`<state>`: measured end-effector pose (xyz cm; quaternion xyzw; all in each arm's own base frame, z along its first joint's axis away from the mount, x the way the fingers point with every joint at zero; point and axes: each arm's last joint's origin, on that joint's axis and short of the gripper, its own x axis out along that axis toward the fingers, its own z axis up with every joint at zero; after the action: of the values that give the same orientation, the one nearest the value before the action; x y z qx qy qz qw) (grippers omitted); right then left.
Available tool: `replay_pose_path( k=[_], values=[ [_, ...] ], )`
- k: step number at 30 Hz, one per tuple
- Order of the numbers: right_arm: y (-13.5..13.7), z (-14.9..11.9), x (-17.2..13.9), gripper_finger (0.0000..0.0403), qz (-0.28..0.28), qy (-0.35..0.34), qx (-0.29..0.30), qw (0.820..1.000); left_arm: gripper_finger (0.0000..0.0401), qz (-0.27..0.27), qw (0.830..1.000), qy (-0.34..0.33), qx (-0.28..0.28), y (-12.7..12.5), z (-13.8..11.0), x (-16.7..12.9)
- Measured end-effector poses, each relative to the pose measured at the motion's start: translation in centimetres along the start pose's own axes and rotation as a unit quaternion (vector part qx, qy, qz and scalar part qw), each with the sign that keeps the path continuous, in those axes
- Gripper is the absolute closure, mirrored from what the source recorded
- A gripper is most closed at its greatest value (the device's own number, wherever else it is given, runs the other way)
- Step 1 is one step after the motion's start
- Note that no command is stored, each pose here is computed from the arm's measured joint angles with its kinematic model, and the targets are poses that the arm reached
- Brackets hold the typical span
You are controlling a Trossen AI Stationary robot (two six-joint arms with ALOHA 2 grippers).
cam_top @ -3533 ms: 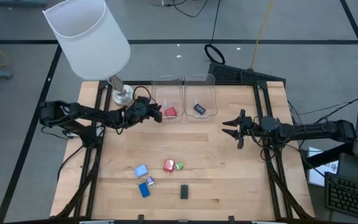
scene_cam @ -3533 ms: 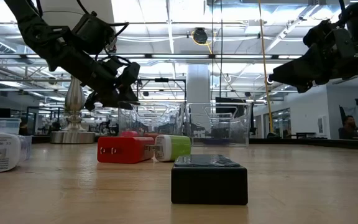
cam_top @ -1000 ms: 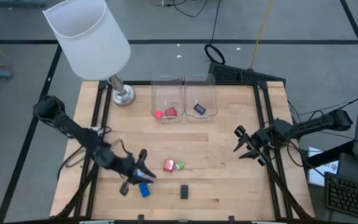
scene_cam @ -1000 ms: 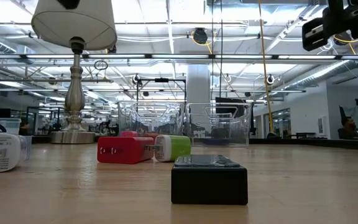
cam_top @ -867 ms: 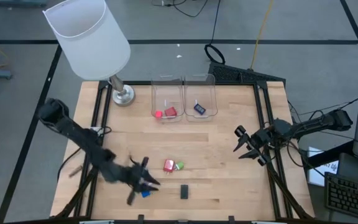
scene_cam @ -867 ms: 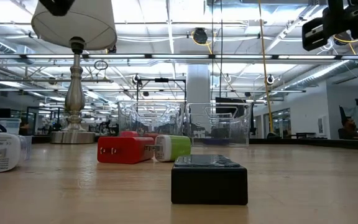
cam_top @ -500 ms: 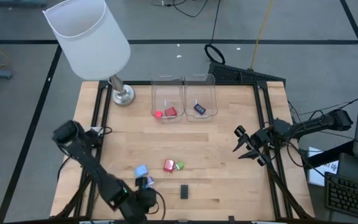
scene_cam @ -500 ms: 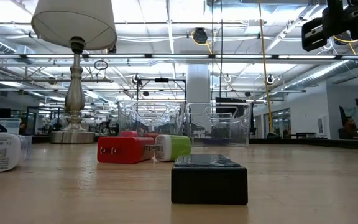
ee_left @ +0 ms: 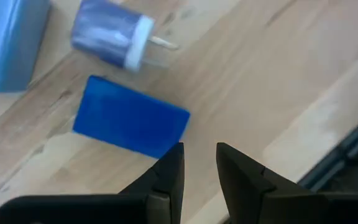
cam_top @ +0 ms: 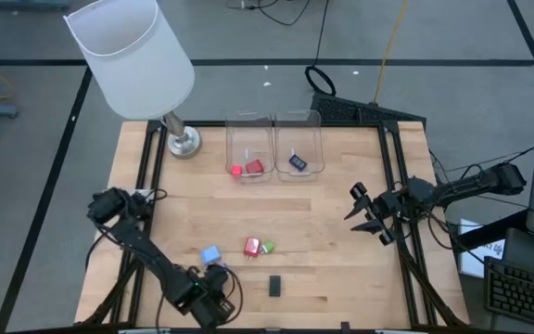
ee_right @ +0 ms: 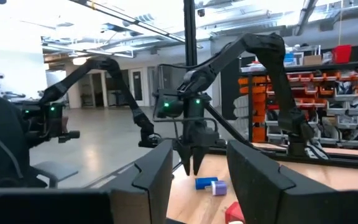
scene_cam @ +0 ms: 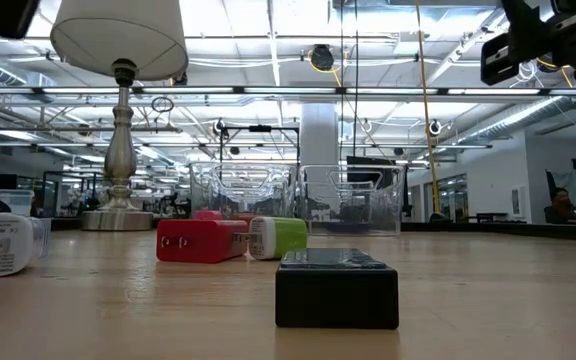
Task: Pick & Place Office items
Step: Put the blue timer into the right transparent bin
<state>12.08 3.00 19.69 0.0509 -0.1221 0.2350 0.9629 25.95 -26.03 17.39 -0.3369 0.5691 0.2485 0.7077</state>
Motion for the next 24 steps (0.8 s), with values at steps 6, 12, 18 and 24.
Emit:
replay_pose_path(
  k=[6, 12, 18, 24],
  values=[
    [0.0, 0.0, 0.0, 0.0259, 0.002, 0.0, -0.001, 1.0, 0.0279, 0.015, 1.0, 0.004, 0.0, 0.5, 1.1, 0.7],
    [0.0, 0.0, 0.0, 0.0259, 0.002, 0.0, -0.001, 1.0, 0.0185, 0.024, 0.999, 0.015, 0.044, 0.8, 2.2, 1.1],
    [0.0, 0.0, 0.0, 0.0259, 0.002, 0.0, -0.001, 1.0, 0.0131, 0.03, 0.985, 0.068, 0.158, 1.1, 2.9, 1.2],
    [0.0, 0.0, 0.0, 0.0259, 0.002, 0.001, 0.007, 1.0, 0.013, 0.117, 0.981, 0.069, 0.136, 2.7, 2.9, 0.9]
  ],
)
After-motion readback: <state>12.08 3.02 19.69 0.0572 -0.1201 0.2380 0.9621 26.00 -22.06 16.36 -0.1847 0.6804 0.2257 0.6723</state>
